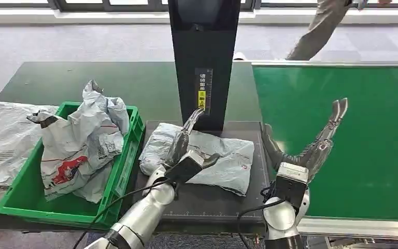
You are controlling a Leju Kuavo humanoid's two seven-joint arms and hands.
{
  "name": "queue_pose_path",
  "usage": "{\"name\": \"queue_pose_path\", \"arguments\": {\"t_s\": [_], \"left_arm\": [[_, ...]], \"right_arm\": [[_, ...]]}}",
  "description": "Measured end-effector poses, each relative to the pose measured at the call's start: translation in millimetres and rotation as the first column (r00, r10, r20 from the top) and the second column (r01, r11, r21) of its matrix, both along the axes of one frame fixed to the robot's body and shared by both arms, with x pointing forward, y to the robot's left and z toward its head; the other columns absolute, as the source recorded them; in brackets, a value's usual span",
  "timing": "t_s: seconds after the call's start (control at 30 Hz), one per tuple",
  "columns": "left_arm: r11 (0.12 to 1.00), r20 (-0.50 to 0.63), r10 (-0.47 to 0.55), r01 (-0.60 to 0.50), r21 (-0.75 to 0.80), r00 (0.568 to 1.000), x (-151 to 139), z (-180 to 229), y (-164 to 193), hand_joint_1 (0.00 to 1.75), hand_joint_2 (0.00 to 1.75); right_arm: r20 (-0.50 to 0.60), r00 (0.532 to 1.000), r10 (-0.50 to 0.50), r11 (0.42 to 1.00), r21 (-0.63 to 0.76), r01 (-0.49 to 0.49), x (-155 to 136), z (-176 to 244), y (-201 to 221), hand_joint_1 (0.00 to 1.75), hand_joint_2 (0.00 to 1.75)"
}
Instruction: Moved the parcel from conveyor to table for the left to box.
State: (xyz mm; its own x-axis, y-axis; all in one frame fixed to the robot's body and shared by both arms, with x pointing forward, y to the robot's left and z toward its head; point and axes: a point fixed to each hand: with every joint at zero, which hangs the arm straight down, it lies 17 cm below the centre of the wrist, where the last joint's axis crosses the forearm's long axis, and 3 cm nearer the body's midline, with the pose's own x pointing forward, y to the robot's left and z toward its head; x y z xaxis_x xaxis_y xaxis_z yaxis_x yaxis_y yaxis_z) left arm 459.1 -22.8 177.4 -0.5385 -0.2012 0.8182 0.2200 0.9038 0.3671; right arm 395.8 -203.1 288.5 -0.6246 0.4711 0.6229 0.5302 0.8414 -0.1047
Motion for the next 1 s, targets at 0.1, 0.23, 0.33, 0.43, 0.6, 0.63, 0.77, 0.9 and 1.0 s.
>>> {"name": "queue_pose_path", "arguments": {"t_s": [0.1, 0.23, 0.33, 0.43, 0.6, 0.63, 0.77, 0.9, 1.0], "left_arm": [[0.999, -0.010, -0.003, 0.004, 0.052, 1.000, -0.6, -10.4, -6.1, 0.00, 1.75], [0.997, -0.026, -0.017, 0.019, 0.077, 1.000, -2.9, -19.5, -11.0, 0.00, 1.75], [0.996, -0.031, -0.024, 0.027, 0.087, 0.999, -4.1, -22.7, -13.3, 0.00, 1.75], [0.995, -0.035, -0.027, 0.030, 0.093, 0.999, -4.3, -24.8, -14.0, 0.00, 1.75], [0.979, -0.027, 0.024, -0.018, 0.203, 0.999, 0.9, -35.5, -13.1, 0.00, 1.75], [0.971, -0.026, 0.034, -0.027, 0.237, 0.999, 1.8, -39.1, -13.6, 0.00, 1.75], [0.934, -0.042, 0.057, -0.038, 0.356, 0.997, 2.8, -58.4, -16.2, 0.00, 1.75], [0.897, -0.064, 0.066, -0.032, 0.441, 0.996, 1.6, -76.7, -16.9, 0.00, 1.75], [0.888, -0.076, 0.069, -0.026, 0.459, 0.995, 0.2, -84.1, -16.1, 0.00, 1.75]], "right_arm": [[0.000, 1.000, 0.000, 1.000, 0.000, 0.000, 0.0, 0.0, 0.0, 0.00, 1.75], [0.000, 1.000, 0.000, 1.000, 0.000, 0.000, 0.0, 0.0, 0.0, 0.00, 1.75], [0.000, 1.000, 0.000, 1.000, 0.000, 0.000, 0.0, 0.0, 0.0, 0.00, 1.75], [0.000, 1.000, 0.000, 1.000, 0.000, 0.000, 0.0, -0.1, 0.0, 0.00, 1.75], [0.000, 1.000, 0.000, 1.000, -0.003, 0.000, -0.1, 0.0, 0.4, 0.00, 1.75], [0.000, 1.000, 0.003, 1.000, -0.006, -0.003, 0.0, -0.1, 1.0, 0.00, 1.75], [-0.004, 1.000, 0.020, 1.000, -0.023, -0.020, 0.9, -0.3, 5.1, 0.00, 1.75], [-0.007, 1.000, 0.028, 0.999, -0.024, -0.029, 1.6, -0.9, 5.6, 0.00, 1.75], [-0.009, 1.000, 0.029, 0.999, -0.023, -0.029, 1.8, -1.3, 5.2, 0.00, 1.75]]}}
